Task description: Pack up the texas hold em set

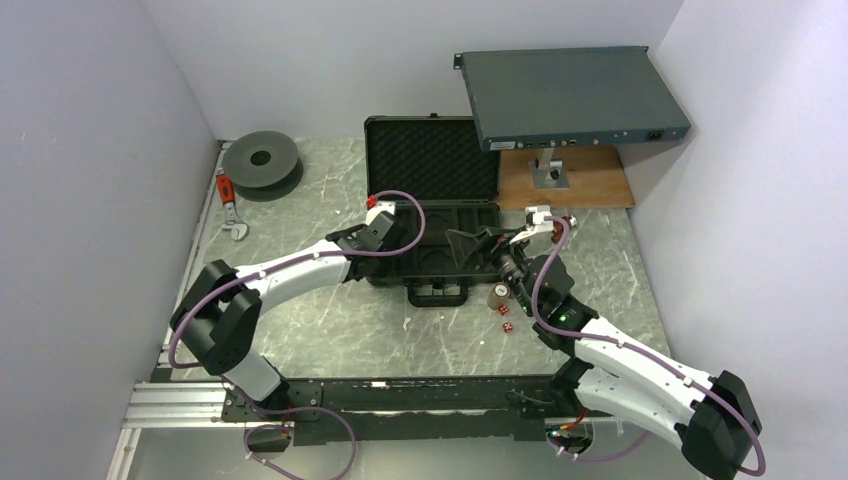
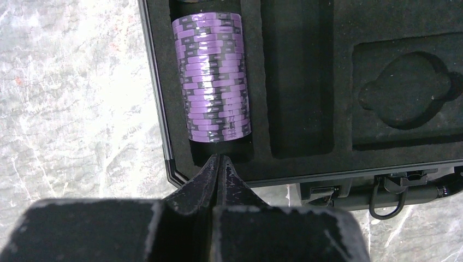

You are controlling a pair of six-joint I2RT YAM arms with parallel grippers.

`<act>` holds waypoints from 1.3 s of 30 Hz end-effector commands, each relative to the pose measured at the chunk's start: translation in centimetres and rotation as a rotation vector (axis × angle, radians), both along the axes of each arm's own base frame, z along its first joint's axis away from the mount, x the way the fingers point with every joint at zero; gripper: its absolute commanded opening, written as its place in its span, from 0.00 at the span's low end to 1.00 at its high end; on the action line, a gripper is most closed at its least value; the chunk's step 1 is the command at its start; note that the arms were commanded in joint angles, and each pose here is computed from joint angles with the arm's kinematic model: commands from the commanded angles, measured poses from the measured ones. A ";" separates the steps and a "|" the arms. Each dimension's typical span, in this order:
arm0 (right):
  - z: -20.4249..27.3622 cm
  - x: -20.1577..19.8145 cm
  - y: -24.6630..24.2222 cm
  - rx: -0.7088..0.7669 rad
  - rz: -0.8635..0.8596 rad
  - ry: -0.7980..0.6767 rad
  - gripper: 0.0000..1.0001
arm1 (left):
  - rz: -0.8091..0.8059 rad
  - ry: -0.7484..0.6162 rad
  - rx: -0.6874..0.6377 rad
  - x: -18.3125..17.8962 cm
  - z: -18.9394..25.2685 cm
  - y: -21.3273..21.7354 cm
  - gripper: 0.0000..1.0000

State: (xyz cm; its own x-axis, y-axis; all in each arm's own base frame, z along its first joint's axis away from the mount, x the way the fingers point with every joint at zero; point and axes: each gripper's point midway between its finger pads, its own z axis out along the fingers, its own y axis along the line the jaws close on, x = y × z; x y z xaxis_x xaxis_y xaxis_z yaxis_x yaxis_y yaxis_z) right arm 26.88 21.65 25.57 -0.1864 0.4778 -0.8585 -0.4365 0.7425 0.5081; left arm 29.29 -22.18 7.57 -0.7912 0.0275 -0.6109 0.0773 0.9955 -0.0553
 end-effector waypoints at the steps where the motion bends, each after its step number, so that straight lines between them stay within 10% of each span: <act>1: 2.1 0.2 -0.1 0.038 -0.015 -0.057 1.00 | 0.024 -0.040 -0.015 0.7 0.2 -0.3 0.03; 39: 2.0 -0.1 -0.1 0.032 -0.027 -0.082 1.00 | 0.074 -0.153 -0.028 6.7 2.3 0.3 0.12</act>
